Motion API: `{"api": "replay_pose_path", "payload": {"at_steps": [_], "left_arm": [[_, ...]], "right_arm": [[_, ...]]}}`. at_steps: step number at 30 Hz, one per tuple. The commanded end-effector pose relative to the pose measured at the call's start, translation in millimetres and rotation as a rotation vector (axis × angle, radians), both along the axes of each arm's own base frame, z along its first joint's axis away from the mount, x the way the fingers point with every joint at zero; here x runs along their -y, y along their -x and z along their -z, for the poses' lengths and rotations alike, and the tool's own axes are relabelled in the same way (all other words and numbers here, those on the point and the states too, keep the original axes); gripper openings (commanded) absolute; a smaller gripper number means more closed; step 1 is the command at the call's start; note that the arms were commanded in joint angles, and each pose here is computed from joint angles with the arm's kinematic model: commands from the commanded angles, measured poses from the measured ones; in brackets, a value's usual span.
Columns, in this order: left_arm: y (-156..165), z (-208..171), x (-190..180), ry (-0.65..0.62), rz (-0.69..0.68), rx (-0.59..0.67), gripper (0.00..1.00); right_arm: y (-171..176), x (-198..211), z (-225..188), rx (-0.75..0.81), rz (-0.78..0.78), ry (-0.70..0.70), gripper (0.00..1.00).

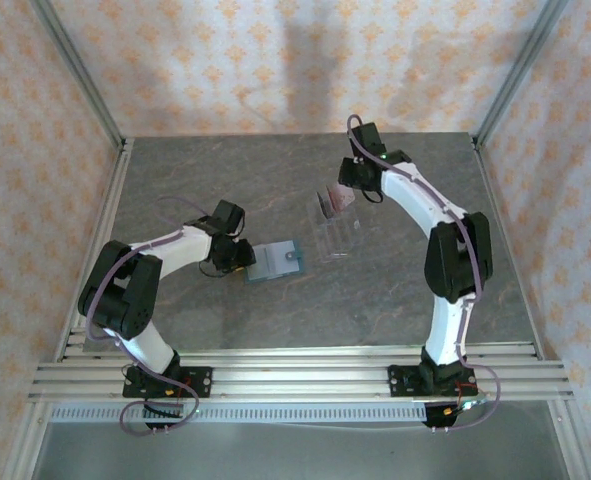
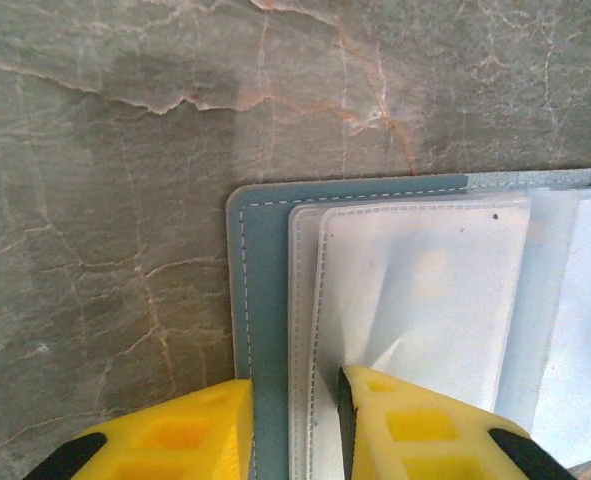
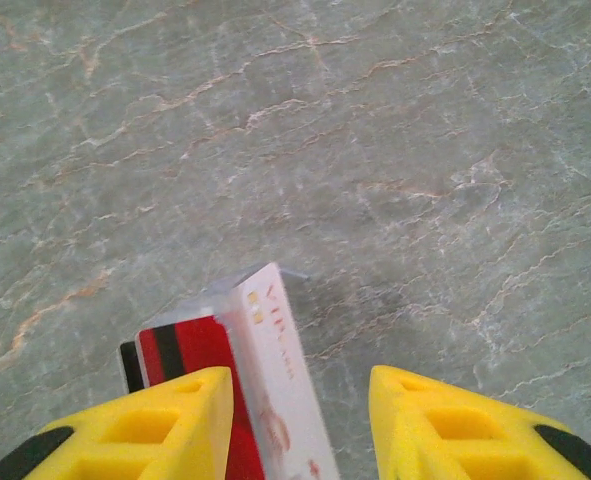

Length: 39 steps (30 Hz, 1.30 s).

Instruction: Put the credit cards into the card holder

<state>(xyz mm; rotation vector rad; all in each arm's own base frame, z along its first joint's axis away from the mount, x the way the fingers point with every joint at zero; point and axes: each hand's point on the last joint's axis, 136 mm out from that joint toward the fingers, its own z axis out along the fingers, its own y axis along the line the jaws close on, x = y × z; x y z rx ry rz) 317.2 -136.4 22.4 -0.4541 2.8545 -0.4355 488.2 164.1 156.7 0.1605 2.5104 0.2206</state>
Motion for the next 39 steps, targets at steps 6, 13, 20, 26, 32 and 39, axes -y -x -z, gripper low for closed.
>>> {"api": "replay_pose_path", "payload": {"at_steps": [6,13,20,26,32,39], "left_arm": [[6.7,9.4,-1.9,-0.031,0.019,-0.007,0.28],[7.1,12.0,-0.2,-0.023,0.022,-0.013,0.28],[8.1,10.4,-0.7,-0.022,0.019,-0.011,0.28],[7.8,9.8,-1.4,-0.026,0.017,-0.006,0.27],[8.1,11.6,-1.6,-0.027,0.017,-0.011,0.27],[7.6,12.3,-1.4,-0.027,0.018,-0.013,0.27]], "right_arm": [[0.2,1.3,26.3,-0.124,-0.057,0.000,0.39],[9.0,-6.9,33.3,-0.160,-0.085,-0.054,0.26],[15.5,-12.6,27.4,-0.160,-0.104,-0.092,0.14],[21.0,-13.6,21.3,-0.162,-0.113,-0.108,0.08],[25.0,-16.2,20.6,-0.170,-0.125,-0.122,0.05],[25.0,-16.1,20.5,-0.174,-0.131,-0.116,0.04]]}}
